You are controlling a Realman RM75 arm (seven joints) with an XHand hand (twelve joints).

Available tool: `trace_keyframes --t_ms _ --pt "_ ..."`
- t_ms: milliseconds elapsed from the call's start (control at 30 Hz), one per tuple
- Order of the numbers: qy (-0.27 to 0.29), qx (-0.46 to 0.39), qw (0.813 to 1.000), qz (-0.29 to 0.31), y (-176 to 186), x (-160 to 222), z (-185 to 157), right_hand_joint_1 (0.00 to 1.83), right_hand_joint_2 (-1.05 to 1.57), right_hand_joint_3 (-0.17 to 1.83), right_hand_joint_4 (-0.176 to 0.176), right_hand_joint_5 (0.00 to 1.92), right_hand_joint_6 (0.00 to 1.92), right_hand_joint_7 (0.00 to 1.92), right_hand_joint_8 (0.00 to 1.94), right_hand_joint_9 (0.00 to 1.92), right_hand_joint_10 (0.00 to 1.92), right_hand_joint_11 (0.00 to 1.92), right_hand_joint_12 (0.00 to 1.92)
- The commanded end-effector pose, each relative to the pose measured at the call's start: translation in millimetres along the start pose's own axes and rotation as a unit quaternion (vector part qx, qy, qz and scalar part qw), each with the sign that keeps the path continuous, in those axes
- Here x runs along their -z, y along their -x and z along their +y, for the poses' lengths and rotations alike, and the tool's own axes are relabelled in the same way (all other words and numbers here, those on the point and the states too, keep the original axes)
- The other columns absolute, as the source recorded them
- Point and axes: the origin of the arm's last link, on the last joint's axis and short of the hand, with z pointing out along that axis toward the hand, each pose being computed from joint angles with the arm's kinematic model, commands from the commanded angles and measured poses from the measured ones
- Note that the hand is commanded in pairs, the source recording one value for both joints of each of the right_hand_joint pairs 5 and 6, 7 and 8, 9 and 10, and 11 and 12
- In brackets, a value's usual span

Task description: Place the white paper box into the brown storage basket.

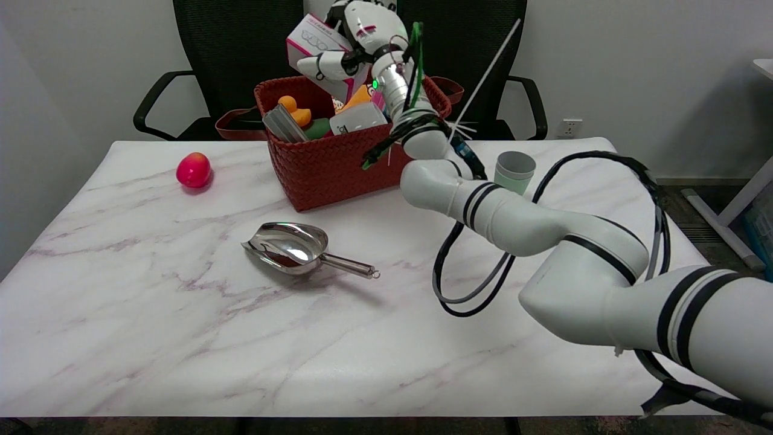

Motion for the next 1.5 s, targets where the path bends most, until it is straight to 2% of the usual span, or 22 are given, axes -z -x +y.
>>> trace_keyframes --t_ms 33,400,533,567,633,667,700,800,833,900,933,967,1000,1033,1200,1333,1500 --pt "-0.052 0.179 0.982 -0.039 8 -16 -25 0.84 1.2 -0.17 0.0 0.93 0.93 1.2 1.2 0.9 0.9 0.36 0.36" --pt "-0.046 0.142 0.985 -0.08 28 -5 -20 0.81 1.16 -0.17 0.0 0.89 0.89 1.16 1.16 0.79 0.79 0.26 0.26" --pt "-0.044 0.122 0.987 -0.093 33 -3 -20 0.8 1.09 -0.17 0.0 0.85 0.85 1.1 1.1 0.68 0.68 0.24 0.24" --pt "-0.044 0.12 0.987 -0.095 34 -3 -20 0.79 1.06 -0.17 0.0 0.82 0.82 1.05 1.05 0.64 0.64 0.23 0.23" --pt "-0.047 0.116 0.987 -0.099 35 -2 -22 0.77 0.94 -0.17 0.0 0.7 0.7 0.79 0.79 0.5 0.5 0.19 0.19" --pt "-0.048 0.115 0.987 -0.099 35 -2 -23 0.76 0.9 -0.17 0.0 0.61 0.61 0.73 0.73 0.48 0.48 0.18 0.18" --pt "-0.049 0.114 0.987 -0.101 35 -1 -23 0.75 0.87 -0.17 0.0 0.43 0.43 0.66 0.66 0.44 0.44 0.16 0.16" --pt "-0.041 0.099 0.989 -0.103 35 -1 -21 0.71 0.81 -0.17 0.0 0.21 0.21 0.48 0.48 0.35 0.35 0.14 0.14" --pt "-0.032 0.086 0.99 -0.102 35 -1 -20 0.68 0.8 -0.17 0.0 0.05 0.05 0.35 0.35 0.28 0.28 0.07 0.07" --pt "-0.025 0.074 0.992 -0.1 34 -1 -18 0.65 0.77 -0.17 0.0 0.0 0.0 0.2 0.2 0.18 0.18 0.01 0.01" --pt "-0.024 0.069 0.992 -0.099 33 -1 -18 0.61 0.77 0.03 0.0 0.0 0.0 0.06 0.06 0.06 0.06 0.0 0.0" --pt "-0.023 0.067 0.993 -0.098 33 -1 -18 0.57 0.77 0.28 0.0 0.0 0.0 0.0 0.0 0.0 0.0 0.0 0.0" --pt "-0.022 0.063 0.993 -0.097 32 -1 -17 0.55 0.77 0.41 0.0 0.0 0.0 0.0 0.0 0.0 0.0 0.0 0.0" --pt "-0.021 0.062 0.993 -0.096 31 -1 -17 0.54 0.77 0.45 0.0 0.0 0.0 0.0 0.0 0.0 0.0 0.0 0.0" --pt "-0.023 0.058 0.994 -0.091 29 0 -16 0.51 0.8 0.58 0.0 0.0 0.0 0.0 0.0 0.0 0.0 0.0 0.0" --pt "-0.018 0.04 0.996 -0.076 22 1 -12 0.5 0.82 0.57 0.0 0.0 0.0 0.0 0.0 0.0 0.0 0.0 0.0" --pt "0.014 -0.03 0.999 -0.02 0 20 13 0.5 0.84 0.48 0.0 0.0 0.0 0.0 0.0 0.0 0.0 0.0 0.0"
